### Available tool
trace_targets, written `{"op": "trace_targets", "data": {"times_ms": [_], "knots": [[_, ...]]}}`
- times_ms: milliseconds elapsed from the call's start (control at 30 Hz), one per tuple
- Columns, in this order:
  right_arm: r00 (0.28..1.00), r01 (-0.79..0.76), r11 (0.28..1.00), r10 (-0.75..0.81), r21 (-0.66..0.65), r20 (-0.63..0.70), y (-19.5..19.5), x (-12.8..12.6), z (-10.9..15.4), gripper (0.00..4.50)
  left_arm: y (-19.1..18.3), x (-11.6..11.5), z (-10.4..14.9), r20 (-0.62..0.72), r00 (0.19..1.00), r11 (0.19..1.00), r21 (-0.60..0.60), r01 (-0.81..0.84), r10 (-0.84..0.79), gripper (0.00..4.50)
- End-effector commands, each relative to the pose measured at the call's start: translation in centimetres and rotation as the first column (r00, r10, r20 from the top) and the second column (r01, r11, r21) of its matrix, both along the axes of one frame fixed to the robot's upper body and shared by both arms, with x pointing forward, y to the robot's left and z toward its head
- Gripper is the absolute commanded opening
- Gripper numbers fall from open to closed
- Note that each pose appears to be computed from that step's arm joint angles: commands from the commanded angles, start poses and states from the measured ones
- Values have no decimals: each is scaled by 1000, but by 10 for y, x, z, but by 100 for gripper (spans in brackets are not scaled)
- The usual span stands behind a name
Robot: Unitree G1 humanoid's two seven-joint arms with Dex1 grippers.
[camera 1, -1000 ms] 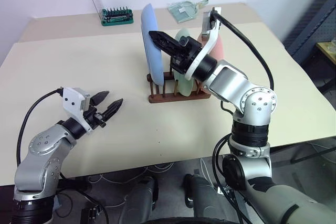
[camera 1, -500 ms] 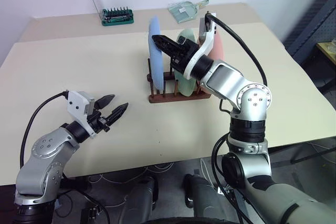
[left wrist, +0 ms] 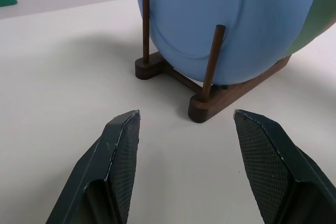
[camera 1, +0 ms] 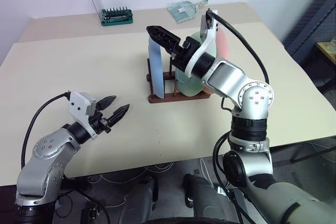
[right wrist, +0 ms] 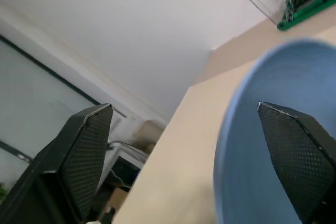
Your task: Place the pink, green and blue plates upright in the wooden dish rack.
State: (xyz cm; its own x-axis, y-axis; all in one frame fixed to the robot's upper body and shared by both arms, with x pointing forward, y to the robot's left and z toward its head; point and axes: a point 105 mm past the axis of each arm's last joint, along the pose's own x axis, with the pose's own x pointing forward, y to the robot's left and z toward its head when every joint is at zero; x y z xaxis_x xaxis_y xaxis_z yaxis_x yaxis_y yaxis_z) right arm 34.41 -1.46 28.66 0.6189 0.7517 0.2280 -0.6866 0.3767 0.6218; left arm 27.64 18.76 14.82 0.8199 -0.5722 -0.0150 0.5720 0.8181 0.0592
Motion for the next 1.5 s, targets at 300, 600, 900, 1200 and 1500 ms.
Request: {"op": "trace_targets", "data": {"times_ms": [300, 600, 900, 1200, 1500], "knots": [[877, 137, 971, -27, -195, 479, -27, -24, 63, 394, -9, -5, 6, 20, 998, 998, 8, 55, -55, 293], [703, 450, 632, 185, -631, 687, -112, -32, 29, 6, -51, -29, -8, -59, 949, 943, 111, 313, -308, 293], [753, 485, 324, 317, -812, 577, -150, -41, -23, 6, -85, -25, -7, -46, 897, 891, 105, 442, -440, 293], [748, 480, 324, 333, -815, 574, -141, -37, -34, 6, -84, -23, -10, -41, 897, 891, 111, 441, -439, 293], [703, 468, 387, 383, -795, 600, -120, -35, -28, 6, -83, -26, -8, -32, 913, 907, 103, 409, -408, 293]]}}
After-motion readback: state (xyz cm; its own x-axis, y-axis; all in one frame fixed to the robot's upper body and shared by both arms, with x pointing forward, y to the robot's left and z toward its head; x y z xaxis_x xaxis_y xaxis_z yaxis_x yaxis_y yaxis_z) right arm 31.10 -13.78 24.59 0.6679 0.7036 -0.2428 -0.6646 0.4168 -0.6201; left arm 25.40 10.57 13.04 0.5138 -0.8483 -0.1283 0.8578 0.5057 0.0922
